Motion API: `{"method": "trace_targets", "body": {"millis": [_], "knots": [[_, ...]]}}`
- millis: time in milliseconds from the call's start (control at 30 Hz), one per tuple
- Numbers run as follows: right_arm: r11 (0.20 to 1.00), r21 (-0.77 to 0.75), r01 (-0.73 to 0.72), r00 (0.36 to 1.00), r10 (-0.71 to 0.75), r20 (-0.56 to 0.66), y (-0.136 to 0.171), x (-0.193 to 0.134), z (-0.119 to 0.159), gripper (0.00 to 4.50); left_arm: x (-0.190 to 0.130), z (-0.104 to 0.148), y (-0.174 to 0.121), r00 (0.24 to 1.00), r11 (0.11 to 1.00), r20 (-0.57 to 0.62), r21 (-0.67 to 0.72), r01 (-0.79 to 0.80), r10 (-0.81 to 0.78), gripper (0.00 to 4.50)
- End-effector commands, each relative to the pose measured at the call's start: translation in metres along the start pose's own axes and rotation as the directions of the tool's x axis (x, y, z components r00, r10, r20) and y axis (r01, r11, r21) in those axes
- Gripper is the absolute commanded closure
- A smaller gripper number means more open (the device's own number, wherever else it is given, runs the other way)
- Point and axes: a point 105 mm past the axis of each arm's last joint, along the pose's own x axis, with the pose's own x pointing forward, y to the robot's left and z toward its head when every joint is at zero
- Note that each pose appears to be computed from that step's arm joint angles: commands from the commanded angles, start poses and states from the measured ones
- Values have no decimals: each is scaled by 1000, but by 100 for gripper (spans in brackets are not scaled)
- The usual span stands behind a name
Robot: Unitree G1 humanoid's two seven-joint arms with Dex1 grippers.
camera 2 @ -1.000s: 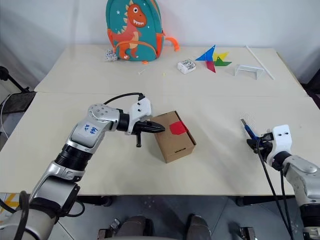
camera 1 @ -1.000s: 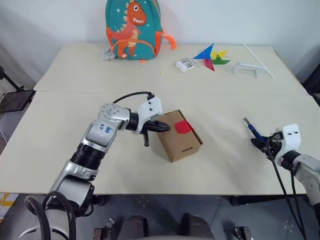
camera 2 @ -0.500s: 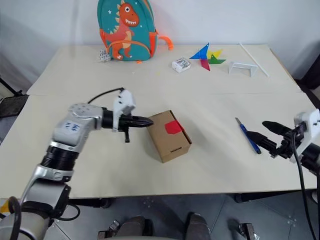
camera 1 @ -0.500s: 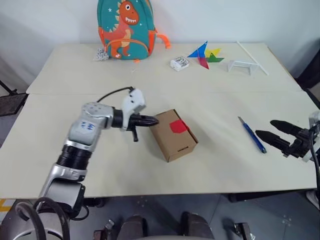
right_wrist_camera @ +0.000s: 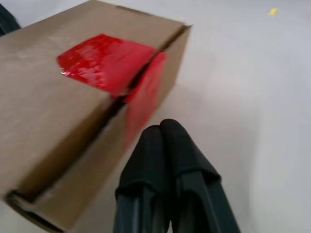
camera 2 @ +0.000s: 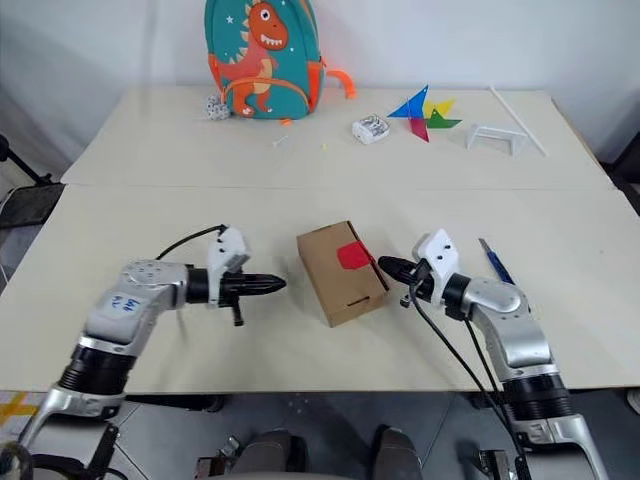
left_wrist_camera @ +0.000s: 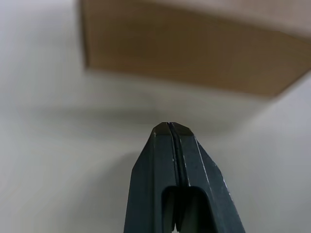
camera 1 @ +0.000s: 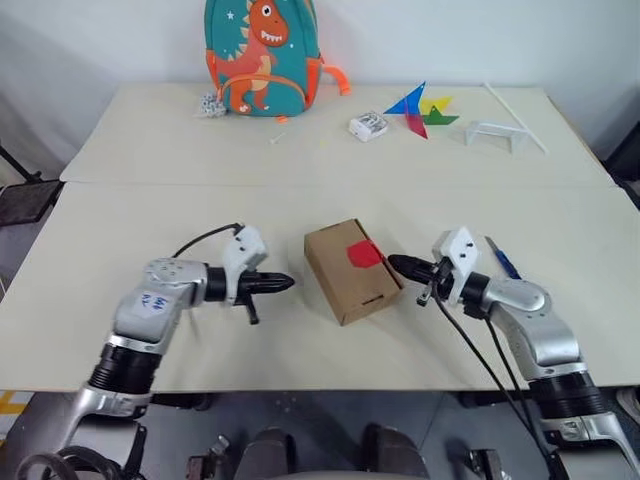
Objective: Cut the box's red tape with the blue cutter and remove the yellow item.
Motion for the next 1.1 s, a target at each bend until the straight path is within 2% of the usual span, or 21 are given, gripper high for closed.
{"method": "trace_targets", "body": {"millis": [33,167,533,667,767,900,1000,1100], "knots": [[999,-28,-40,999,40,3,9,-1,9,446,4,7,-3,1000,1000,15,23,-12,12,450],[995,7,-100,994,100,-38,26,-6,8,446,13,5,-2,1000,1000,5,21,-15,15,450],[992,66,-107,990,112,-88,47,-11,4,446,14,3,1,1000,1000,-10,23,-5,5,450],[996,61,-72,991,78,-107,43,-15,0,446,11,1,0,1000,1000,-19,27,0,0,450],[998,42,-38,990,44,-138,28,-34,6,446,-4,2,3,999,999,-34,45,24,-23,450],[985,174,16,984,16,-178,18,-54,18,446,-29,14,9,997,993,-30,100,70,-67,450],[939,336,71,978,1,-209,12,-59,31,387,-34,47,11,993,987,68,135,89,-99,450],[873,478,90,967,38,-251,14,-59,37,290,-29,69,3,977,976,137,170,139,-163,450]]}}
